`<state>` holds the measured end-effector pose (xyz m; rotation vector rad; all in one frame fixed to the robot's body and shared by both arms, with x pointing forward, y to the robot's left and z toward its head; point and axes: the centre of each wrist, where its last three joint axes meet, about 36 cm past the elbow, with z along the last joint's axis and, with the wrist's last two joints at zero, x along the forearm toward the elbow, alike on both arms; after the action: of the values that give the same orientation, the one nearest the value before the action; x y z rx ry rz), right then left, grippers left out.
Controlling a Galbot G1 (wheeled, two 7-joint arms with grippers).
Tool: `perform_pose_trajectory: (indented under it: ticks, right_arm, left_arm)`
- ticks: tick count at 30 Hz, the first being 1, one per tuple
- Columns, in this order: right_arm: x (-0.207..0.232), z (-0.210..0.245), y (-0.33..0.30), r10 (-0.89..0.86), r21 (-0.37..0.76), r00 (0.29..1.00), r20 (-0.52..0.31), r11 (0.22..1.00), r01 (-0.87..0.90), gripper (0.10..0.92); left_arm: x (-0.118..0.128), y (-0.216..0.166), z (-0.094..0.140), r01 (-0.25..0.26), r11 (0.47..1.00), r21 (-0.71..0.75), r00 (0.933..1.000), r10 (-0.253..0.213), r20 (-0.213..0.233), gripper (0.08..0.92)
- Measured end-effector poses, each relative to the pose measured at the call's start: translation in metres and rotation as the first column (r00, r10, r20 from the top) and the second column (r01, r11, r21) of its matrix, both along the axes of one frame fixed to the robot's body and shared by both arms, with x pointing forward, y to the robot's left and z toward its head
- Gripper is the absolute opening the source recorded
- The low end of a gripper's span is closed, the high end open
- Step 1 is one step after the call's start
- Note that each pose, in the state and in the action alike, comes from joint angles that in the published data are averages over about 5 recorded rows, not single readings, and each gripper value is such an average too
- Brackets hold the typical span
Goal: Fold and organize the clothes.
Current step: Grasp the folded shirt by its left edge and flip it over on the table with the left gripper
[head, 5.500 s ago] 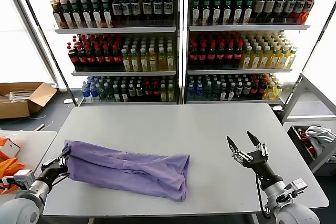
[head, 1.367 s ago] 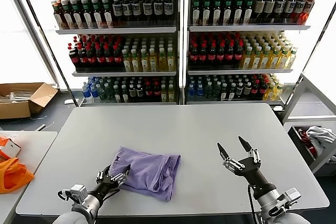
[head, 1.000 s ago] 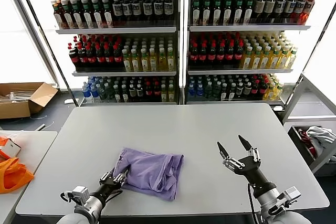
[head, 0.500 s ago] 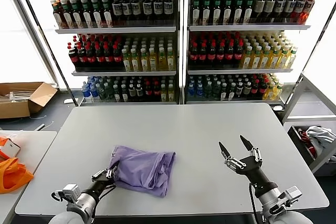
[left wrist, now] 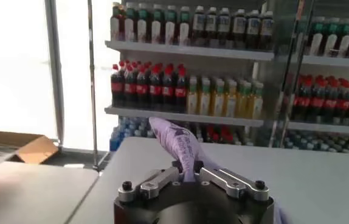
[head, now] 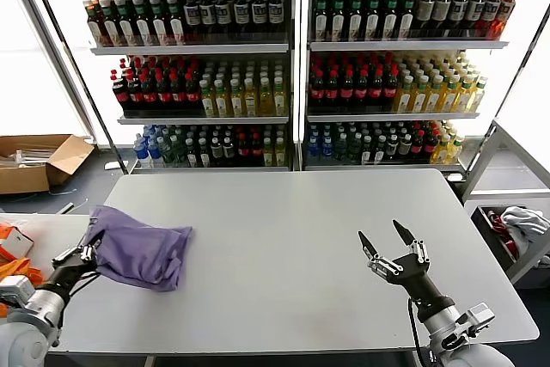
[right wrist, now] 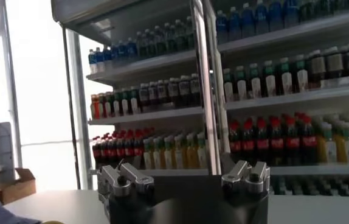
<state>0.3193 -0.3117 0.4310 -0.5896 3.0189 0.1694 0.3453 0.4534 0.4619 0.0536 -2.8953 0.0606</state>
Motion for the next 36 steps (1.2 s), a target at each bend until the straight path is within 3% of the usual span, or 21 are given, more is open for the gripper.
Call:
perform_pose_trajectory:
  ticks: [7, 12, 15, 20, 27, 31, 36]
  right_arm:
    - [-0.003, 0.001, -0.002, -0.012, -0.001, 1.0, 0.006, 1.0, 0.012, 0.823]
    - [-0.006, 0.002, -0.002, -0.02, 0.001, 1.0, 0.011, 1.0, 0.02, 0.823]
    - [-0.008, 0.003, -0.002, -0.025, 0.0, 1.0, 0.012, 1.0, 0.025, 0.823]
    - [-0.013, 0.004, -0.003, -0.036, -0.008, 0.999, 0.006, 0.999, 0.036, 0.823]
    - [-0.015, 0.003, 0.002, -0.05, -0.054, 0.998, -0.043, 0.997, 0.047, 0.823]
    - [-0.012, 0.004, 0.011, -0.049, -0.065, 0.995, -0.091, 0.997, 0.043, 0.823]
    - [-0.006, 0.005, 0.026, -0.04, -0.05, 0.985, -0.17, 0.998, 0.032, 0.823]
  left_arm:
    - [-0.003, 0.0, 0.026, 0.014, 0.997, 0.077, 0.9997, -0.016, 0.019, 0.107]
    - [-0.004, -0.039, 0.019, 0.089, 0.989, 0.12, 0.996, -0.089, 0.0, 0.107]
    - [-0.002, -0.073, 0.003, 0.152, 0.981, 0.123, 0.9883, -0.148, -0.037, 0.107]
    - [0.002, -0.138, -0.027, 0.259, 0.964, 0.063, 0.9627, -0.252, -0.099, 0.107]
    - [0.01, -0.224, -0.056, 0.364, 0.927, -0.087, 0.9156, -0.374, -0.149, 0.132]
    - [0.013, -0.259, -0.058, 0.41, 0.898, -0.16, 0.8899, -0.432, -0.147, 0.182]
    - [0.017, -0.283, -0.053, 0.451, 0.863, -0.228, 0.8666, -0.485, -0.118, 0.285]
